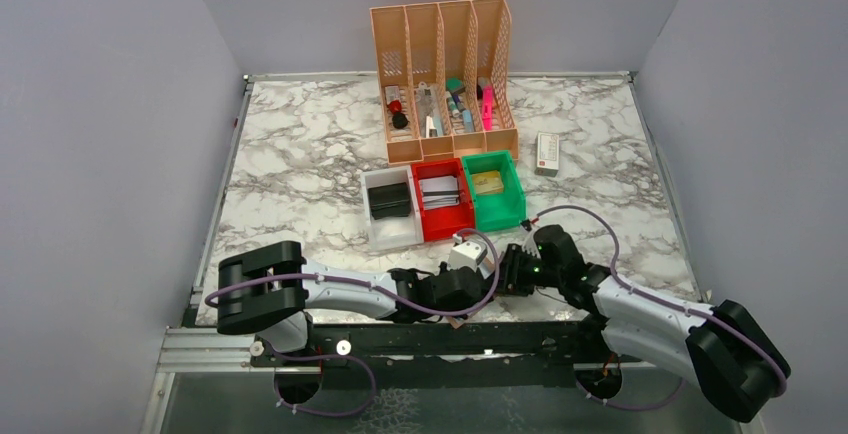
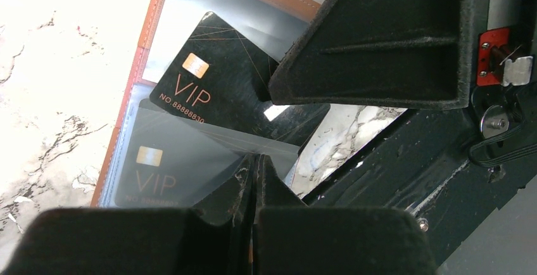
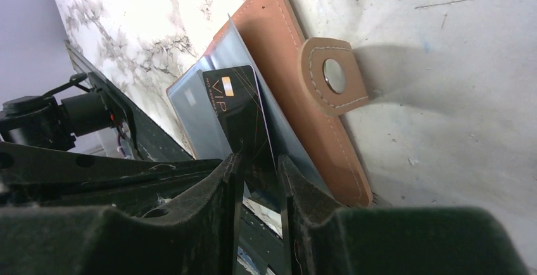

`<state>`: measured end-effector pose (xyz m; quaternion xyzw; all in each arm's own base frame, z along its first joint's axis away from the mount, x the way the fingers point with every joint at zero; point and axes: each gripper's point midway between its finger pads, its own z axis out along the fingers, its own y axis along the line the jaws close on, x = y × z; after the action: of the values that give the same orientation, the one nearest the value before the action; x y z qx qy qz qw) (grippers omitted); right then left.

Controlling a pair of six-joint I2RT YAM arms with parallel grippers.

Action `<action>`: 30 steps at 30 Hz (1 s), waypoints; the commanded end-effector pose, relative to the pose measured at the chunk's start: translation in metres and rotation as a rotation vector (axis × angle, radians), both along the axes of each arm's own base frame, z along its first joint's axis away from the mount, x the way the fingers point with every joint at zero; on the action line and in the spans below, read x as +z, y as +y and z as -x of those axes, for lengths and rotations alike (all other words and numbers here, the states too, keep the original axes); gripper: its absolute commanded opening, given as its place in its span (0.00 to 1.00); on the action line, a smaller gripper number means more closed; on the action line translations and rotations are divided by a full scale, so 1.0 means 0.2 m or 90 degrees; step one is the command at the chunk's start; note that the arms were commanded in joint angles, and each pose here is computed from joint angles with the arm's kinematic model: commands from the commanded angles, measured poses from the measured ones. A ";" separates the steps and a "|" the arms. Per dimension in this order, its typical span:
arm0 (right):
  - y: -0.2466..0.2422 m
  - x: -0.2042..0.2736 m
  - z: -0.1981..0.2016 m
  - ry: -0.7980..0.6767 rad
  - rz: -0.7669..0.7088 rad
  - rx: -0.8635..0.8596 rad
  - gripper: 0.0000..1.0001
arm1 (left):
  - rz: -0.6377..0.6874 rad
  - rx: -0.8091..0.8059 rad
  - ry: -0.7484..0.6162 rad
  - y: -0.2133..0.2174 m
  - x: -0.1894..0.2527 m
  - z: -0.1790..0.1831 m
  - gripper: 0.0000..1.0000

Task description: Take the credit cards out of the card holder

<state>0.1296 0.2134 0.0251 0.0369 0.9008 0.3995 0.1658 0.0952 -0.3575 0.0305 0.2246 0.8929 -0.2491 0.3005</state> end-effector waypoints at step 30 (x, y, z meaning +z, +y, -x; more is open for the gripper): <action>0.03 0.05 0.06 -0.001 -0.051 0.026 0.01 | -0.070 0.013 0.010 0.21 -0.11 0.03 0.00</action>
<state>0.1314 0.2260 0.0459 0.0282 0.8670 0.4619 0.1847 0.0934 -0.3509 0.0312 0.2178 0.8936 -0.2535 0.2997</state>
